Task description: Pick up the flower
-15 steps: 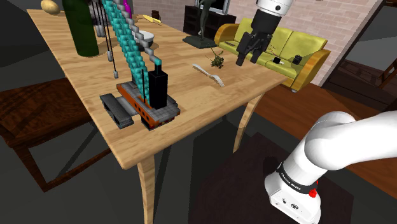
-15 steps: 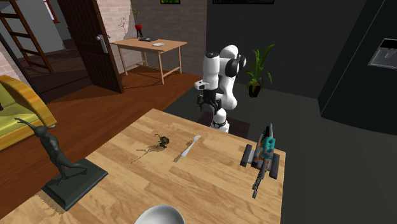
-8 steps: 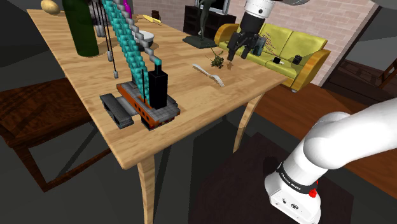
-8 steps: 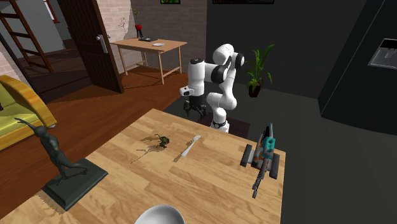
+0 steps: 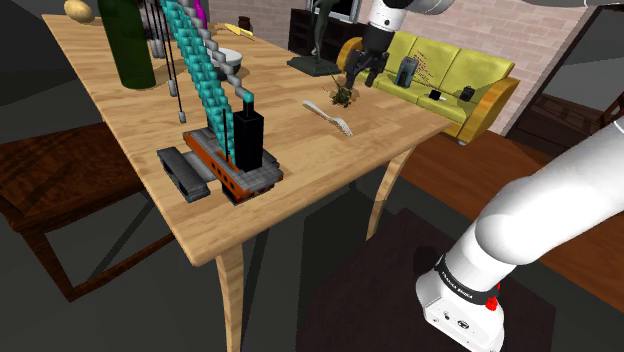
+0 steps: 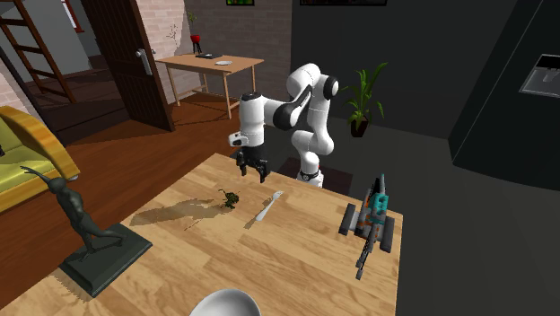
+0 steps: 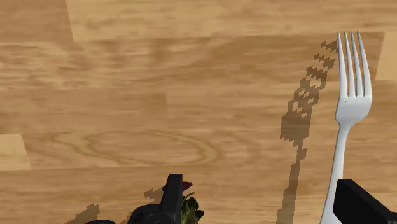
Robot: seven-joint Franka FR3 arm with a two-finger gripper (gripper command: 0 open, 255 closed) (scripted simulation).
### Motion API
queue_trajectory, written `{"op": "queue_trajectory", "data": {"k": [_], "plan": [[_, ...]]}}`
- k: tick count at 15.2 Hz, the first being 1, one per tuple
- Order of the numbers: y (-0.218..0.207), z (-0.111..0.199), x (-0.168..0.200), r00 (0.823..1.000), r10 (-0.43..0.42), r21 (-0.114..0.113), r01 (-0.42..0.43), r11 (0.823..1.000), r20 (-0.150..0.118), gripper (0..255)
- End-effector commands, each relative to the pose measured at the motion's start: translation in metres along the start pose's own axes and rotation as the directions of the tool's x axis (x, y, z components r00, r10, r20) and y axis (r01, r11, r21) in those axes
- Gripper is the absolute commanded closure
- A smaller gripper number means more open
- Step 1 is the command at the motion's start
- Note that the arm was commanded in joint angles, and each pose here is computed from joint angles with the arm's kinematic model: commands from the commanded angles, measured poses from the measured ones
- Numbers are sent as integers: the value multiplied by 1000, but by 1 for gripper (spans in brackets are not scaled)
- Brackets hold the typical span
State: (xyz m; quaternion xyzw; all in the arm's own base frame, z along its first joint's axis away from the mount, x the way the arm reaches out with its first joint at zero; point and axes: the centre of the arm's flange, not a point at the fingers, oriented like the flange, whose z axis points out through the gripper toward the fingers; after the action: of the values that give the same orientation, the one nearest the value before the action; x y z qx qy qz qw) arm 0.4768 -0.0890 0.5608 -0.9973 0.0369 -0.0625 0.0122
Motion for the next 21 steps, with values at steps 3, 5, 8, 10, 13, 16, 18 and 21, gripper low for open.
{"op": "queue_trajectory", "data": {"k": [3,5,8,10,13,16,18,21], "plan": [[28,12,39,1000,5,-2,-5,1000,-7,0],[42,19,59,1000,8,-3,-8,1000,-10,0],[60,27,85,1000,11,-4,-12,1000,-14,0],[60,37,83,1000,11,-4,-12,1000,-14,0],[61,53,82,1000,11,-4,-12,1000,-14,0],[61,67,80,1000,11,-4,-12,1000,-14,0],[61,67,80,1000,11,-4,-11,1000,-14,255],[61,67,80,1000,11,-4,-11,1000,-14,255]]}}
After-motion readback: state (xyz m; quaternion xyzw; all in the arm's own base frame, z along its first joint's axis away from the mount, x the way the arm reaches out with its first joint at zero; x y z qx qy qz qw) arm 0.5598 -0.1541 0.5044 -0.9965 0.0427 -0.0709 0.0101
